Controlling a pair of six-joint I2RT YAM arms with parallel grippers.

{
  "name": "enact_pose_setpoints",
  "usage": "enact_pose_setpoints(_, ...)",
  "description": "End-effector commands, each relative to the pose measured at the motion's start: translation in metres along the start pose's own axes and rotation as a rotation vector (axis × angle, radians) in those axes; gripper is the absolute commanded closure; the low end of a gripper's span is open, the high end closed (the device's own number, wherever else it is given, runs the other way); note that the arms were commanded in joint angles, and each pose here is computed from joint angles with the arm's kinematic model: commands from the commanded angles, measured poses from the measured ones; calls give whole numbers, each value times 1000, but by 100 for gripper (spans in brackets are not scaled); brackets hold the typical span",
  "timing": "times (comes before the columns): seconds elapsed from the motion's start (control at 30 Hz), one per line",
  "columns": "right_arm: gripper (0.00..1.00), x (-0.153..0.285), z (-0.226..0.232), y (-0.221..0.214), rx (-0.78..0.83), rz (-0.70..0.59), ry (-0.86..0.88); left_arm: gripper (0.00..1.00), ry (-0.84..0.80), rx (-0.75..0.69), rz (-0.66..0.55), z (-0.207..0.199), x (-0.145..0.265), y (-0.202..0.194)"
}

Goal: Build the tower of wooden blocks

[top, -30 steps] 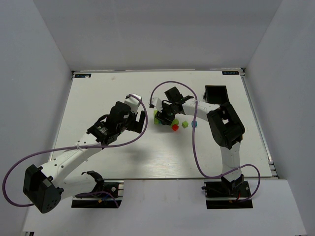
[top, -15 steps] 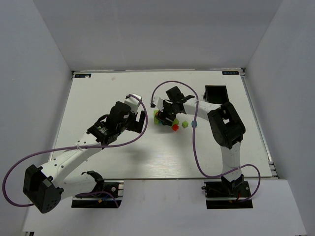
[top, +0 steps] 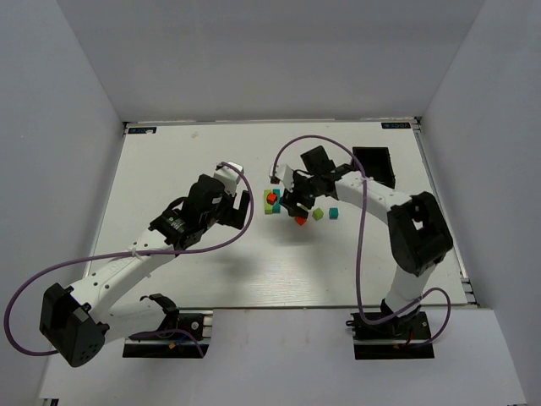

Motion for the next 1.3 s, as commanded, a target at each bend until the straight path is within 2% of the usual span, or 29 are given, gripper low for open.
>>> enact_pose_setpoints(0.0,27,32,2,21,34,-101,-36,0,12,-2,-17,2,3,2)
enact_pose_setpoints(0.07,35,48,-1,28,29,-130,-103,0,12,-2,-17,2,3,2)
enact_pose_setpoints(0.1,47,50,-1,25,15,-131,-128,0,12,-2,-17,2,3,2)
enact_pose_setpoints(0.13,66,61,-10,25,1,-147,-240,0,3,-2,-16,2,3,2)
enact_pose_setpoints(0.17,100,64,-11,25,-35,-157,-272,1,-7,0,-24,1,3,3)
enact_pose_setpoints(0.23,100,70,-11,14,-85,-176,-278,15,-39,-8,-37,-2,3,4)
enact_pose_setpoints(0.27,100,71,-12,9,-108,-171,-269,28,-54,-15,-46,-3,2,3)
enact_pose_setpoints(0.3,100,68,-5,4,-128,-164,-208,44,-73,-14,-53,-4,1,4)
enact_pose_setpoints(0.33,100,65,-5,0,-140,-155,-184,80,-66,-9,-53,-2,1,5)
enact_pose_setpoints(0.37,98,67,-7,-5,-139,-147,-174,90,-78,2,-65,-4,3,10)
enact_pose_setpoints(0.43,55,66,-5,-7,-149,-145,-112,99,-90,17,-72,-7,1,18)
enact_pose_setpoints(0.47,41,71,-10,-12,-144,-145,-122,97,-90,18,-72,-7,1,18)
enact_pose_setpoints(0.5,38,71,-8,-13,-149,-150,-89,90,-92,31,-85,-8,-1,24)
enact_pose_setpoints(0.53,38,74,-10,-14,-149,-156,-91,60,-92,30,-81,-9,-4,26)
enact_pose_setpoints(0.57,40,75,-9,-16,-120,-163,-67,45,-93,32,-90,-10,-5,28)
enact_pose_setpoints(0.6,45,76,-5,-17,-116,-176,-28,35,-92,30,-84,-10,-8,29)
enact_pose_setpoints(0.63,54,77,-6,-19,-82,-180,-16,25,-91,29,-73,-11,-10,28)
enact_pose_setpoints(0.67,71,77,-4,-21,-34,-189,15,24,-75,17,-62,-10,-14,26)
enact_pose_setpoints(0.77,95,77,-1,-31,108,-186,68,22,-55,-8,-65,-7,-14,26)
enact_pose_setpoints(0.8,100,77,-2,-33,227,-210,92,22,-53,-19,-55,-6,-13,19)
enact_pose_setpoints(0.87,100,73,-2,-39,276,-210,125,21,-54,-17,-64,-5,-11,20)
enact_pose_setpoints(0.97,81,71,-13,-38,333,-206,110,21,-66,-13,-88,-4,-3,22)
enact_pose_setpoints(1.0,71,64,-16,-42,329,-192,122,21,-67,-19,-102,-4,0,24)
enact_pose_setpoints(1.07,60,59,-23,-44,343,-164,115,21,-68,-18,-111,-3,2,25)
enact_pose_setpoints(1.17,54,50,-33,-48,366,-135,84,20,-77,-18,-110,-4,2,25)
enact_pose_setpoints(1.2,49,48,-35,-46,380,-138,81,20,-77,-18,-110,-4,2,25)
enact_pose_setpoints(1.23,39,45,-38,-46,395,-138,73,20,-77,-18,-110,-4,2,25)
enact_pose_setpoints(1.27,39,43,-39,-45,406,-136,70,20,-77,-18,-110,-4,2,25)
Point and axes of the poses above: each gripper's point midway between its finger pads, its own x axis back along the fingers, its own z axis along the line the jaws close on, y = z × x, the point moved 9 cm from there along x, back along the fingers, and after that the axes turned 2 degrees about x, right-handed, at the moved point
